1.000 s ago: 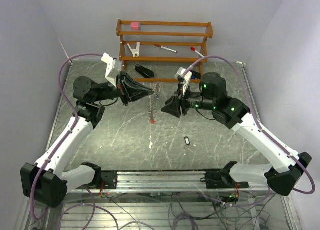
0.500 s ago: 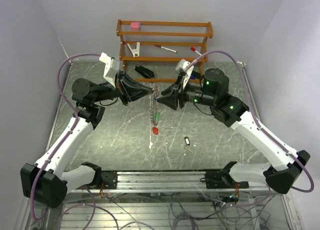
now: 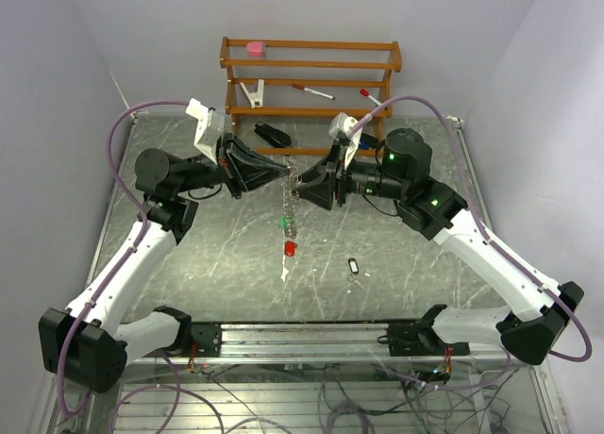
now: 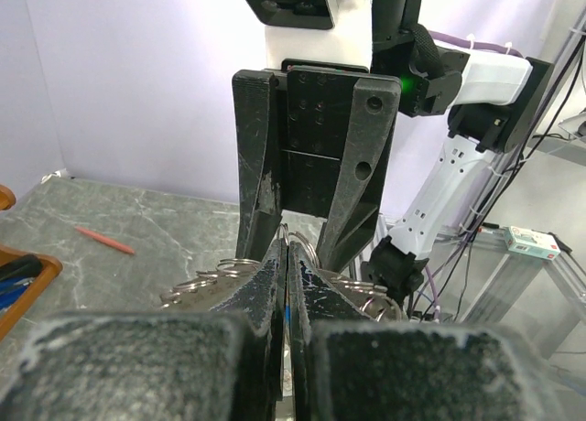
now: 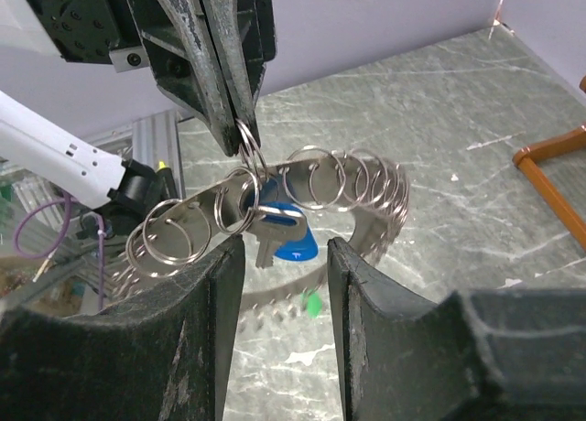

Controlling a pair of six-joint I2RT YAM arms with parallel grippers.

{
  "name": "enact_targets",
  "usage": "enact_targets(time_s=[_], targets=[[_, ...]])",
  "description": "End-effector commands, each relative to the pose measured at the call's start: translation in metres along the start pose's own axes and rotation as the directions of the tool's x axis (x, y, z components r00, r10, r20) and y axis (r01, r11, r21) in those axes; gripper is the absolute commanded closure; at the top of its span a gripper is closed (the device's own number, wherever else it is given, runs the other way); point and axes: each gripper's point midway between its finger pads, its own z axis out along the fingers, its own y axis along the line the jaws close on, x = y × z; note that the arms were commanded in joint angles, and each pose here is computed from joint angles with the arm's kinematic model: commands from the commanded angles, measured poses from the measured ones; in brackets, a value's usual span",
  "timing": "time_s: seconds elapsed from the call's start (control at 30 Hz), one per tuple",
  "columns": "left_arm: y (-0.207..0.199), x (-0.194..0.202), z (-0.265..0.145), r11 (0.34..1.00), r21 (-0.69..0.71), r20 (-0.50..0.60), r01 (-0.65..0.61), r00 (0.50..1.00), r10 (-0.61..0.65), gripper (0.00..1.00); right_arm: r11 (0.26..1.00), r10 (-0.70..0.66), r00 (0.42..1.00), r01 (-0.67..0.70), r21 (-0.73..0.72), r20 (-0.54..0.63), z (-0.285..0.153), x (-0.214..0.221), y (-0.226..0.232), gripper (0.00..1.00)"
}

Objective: Put the keys on the keyring

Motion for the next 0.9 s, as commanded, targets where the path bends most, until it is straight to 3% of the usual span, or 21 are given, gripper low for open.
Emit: enact_targets(time_s=[0.0,0.43,0.87], targets=[[-0.006,-0.017,0.0,0.999,0.0,0.056,-0.049,0.997,0.049,0.93,0.999,-0.033,0.999,0.034,-0.024,0.042,0.008,-0.008,0.003,0.59],[-0.01,-0.02,0.0,0.999,0.006,0.066,-0.042,0.997,0.042,0.93,0.998,-0.026,0.997,0.03,-0.055,0.078,0.022,-0.009,0.002,0.61],[-0.009,-0.018,-0.001,0.998,-0.003,0.05,-0.068,0.996,0.069,0.93,1.0,0.002,1.0,-0.002,-0.025,0.024,0.018,-0.005,0.0,0.92]])
